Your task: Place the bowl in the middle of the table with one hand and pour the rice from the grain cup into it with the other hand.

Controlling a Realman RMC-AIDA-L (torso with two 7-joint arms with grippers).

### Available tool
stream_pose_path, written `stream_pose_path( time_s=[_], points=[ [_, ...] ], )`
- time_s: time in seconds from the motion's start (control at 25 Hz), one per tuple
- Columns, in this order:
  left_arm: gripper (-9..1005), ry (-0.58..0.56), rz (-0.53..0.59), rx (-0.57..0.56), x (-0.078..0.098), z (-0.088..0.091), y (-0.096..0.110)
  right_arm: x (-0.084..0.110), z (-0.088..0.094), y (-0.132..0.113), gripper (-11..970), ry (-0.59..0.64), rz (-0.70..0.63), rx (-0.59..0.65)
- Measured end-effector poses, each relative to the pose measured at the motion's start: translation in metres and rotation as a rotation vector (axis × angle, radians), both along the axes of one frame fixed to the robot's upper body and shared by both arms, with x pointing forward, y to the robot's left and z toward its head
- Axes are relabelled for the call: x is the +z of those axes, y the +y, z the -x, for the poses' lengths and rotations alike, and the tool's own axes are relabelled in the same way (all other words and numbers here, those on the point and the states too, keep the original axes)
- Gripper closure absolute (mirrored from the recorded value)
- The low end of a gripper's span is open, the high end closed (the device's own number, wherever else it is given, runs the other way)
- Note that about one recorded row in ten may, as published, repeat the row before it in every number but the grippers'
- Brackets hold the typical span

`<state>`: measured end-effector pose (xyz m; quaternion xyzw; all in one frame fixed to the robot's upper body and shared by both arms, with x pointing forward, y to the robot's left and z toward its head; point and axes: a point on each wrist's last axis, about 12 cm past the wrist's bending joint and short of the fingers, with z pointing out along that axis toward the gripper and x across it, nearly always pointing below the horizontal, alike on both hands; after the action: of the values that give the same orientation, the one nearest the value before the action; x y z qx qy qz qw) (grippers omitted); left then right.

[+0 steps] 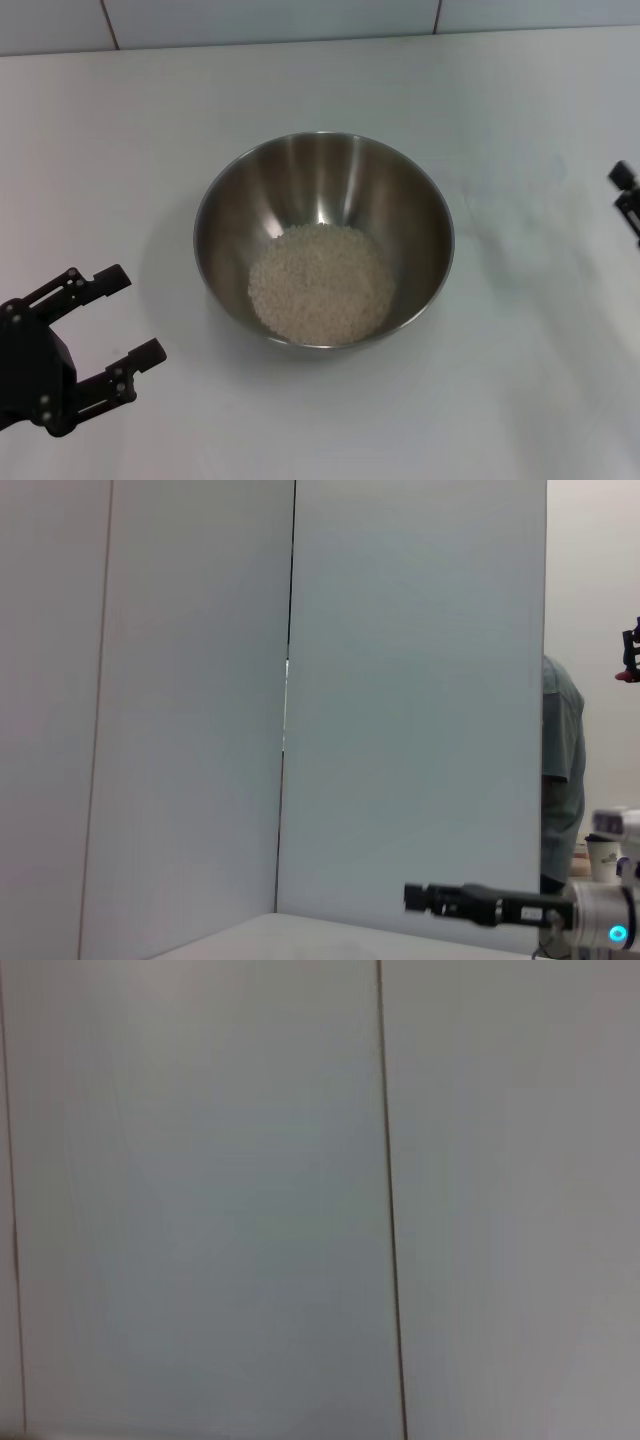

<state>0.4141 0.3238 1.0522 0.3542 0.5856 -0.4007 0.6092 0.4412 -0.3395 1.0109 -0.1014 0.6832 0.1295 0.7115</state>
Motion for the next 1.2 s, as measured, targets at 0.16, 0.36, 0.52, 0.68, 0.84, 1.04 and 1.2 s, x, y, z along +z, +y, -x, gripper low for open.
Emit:
stream_pose_path(
  time_s=[0.16, 0.36, 0.52, 0.68, 0.84, 1.04, 1.2],
  points=[
    [224, 0.003, 0.0, 0.0, 0.0, 0.001, 0.0, 0.011, 0.006, -0.007, 457, -0.052, -0.068, 0.019],
    [224, 0.005, -0.003, 0.001, -0.001, 0.002, 0.0, 0.015, 0.003, -0.009, 387, -0.051, -0.104, 0.034],
    [224, 0.007, -0.006, 0.002, -0.001, 0.002, 0.0, 0.014, 0.0, -0.007, 277, -0.043, -0.106, 0.045],
    [224, 0.008, -0.008, 0.003, -0.002, 0.001, 0.0, 0.014, -0.001, -0.006, 246, -0.041, -0.105, 0.048],
    [224, 0.005, -0.017, 0.006, -0.002, 0.001, 0.0, 0.017, -0.001, -0.005, 238, -0.056, -0.106, 0.078],
    [224, 0.006, -0.023, 0.007, -0.002, -0.001, 0.0, 0.027, -0.005, 0.004, 238, -0.063, -0.082, 0.267],
    [224, 0.007, -0.037, 0.008, -0.002, -0.005, 0.001, 0.033, -0.008, 0.014, 239, -0.051, -0.047, 0.437]
  ],
)
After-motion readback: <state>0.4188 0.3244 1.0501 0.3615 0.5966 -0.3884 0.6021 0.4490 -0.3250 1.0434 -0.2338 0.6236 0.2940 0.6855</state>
